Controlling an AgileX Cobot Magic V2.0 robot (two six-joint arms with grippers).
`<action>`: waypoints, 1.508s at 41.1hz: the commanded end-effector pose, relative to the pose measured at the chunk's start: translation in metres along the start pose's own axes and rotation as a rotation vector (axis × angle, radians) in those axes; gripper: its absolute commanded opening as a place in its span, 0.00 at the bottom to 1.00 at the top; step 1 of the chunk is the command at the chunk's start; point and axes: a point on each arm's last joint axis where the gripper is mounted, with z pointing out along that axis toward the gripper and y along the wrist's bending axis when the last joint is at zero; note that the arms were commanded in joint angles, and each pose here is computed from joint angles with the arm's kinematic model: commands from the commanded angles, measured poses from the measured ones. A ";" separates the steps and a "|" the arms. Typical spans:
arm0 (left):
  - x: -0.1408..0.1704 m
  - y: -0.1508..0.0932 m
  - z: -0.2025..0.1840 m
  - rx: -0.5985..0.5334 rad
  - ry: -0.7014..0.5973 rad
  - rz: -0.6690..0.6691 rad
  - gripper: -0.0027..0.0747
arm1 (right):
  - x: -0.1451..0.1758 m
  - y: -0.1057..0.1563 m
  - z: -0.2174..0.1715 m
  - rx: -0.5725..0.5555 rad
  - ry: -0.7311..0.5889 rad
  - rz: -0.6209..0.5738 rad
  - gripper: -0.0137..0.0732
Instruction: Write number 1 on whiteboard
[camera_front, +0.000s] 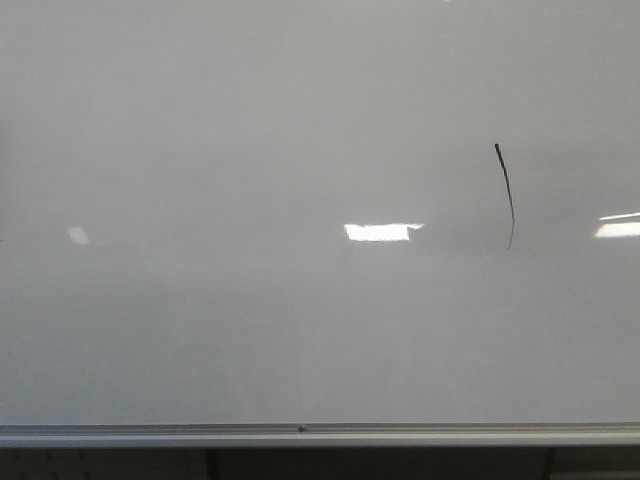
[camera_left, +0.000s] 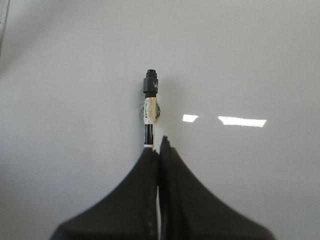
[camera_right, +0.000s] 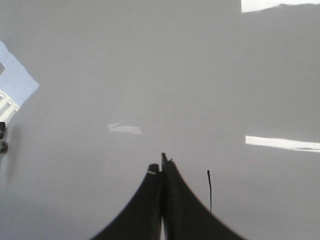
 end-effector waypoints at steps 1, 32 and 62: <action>0.000 0.000 -0.001 0.002 -0.071 -0.004 0.01 | -0.010 -0.001 0.000 0.020 -0.034 0.004 0.09; 0.000 0.000 -0.001 0.002 -0.071 -0.004 0.01 | 0.002 -0.006 0.001 0.067 0.040 -0.089 0.09; 0.000 0.000 0.000 0.002 -0.069 -0.004 0.01 | 0.094 -0.032 -0.022 0.318 0.104 -0.001 0.09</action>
